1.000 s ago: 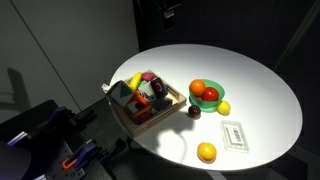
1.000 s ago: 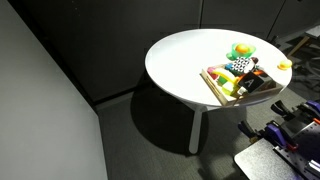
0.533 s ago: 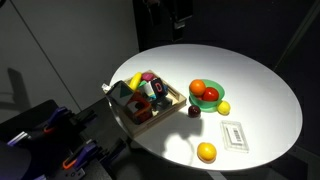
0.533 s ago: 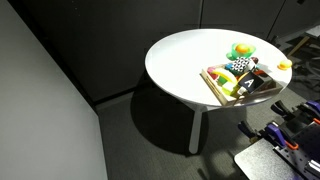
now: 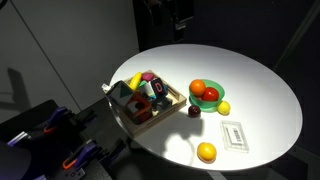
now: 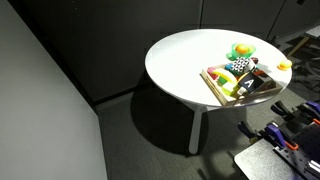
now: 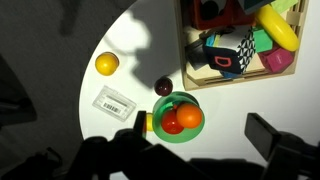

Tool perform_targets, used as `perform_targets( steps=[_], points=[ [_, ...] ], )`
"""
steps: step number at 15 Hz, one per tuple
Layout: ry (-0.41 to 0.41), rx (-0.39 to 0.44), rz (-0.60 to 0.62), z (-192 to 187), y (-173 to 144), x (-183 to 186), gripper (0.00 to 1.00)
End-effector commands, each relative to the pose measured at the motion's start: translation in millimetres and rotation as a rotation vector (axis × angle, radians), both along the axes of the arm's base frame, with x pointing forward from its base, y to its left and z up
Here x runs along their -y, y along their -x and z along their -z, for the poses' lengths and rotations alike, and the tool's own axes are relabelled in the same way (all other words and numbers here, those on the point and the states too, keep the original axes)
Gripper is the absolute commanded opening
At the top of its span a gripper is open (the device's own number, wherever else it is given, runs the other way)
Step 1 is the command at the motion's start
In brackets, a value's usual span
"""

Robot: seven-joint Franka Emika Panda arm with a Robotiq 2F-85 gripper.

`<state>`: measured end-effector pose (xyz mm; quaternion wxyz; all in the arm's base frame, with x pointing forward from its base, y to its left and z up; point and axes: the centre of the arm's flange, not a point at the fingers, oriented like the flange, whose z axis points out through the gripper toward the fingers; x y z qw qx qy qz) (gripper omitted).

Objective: Put the lemon plush toy in the green bowl

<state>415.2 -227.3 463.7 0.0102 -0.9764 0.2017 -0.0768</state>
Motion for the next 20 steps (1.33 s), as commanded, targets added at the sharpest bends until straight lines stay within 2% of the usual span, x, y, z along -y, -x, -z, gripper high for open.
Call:
perform_targets(
  steps=[1, 6, 15, 20],
  points=[
    [0.0, 0.0, 0.0, 0.0, 0.0, 0.0, 1.0],
    [-0.011, -0.06, 0.029, 19.4, -14.5, 14.6, 1.0],
    [-0.049, -0.224, 0.062, 73.1, -34.6, 49.3, 1.0],
    [-0.054, -0.272, 0.07, 108.1, -41.4, 70.6, 1.0]
  ],
)
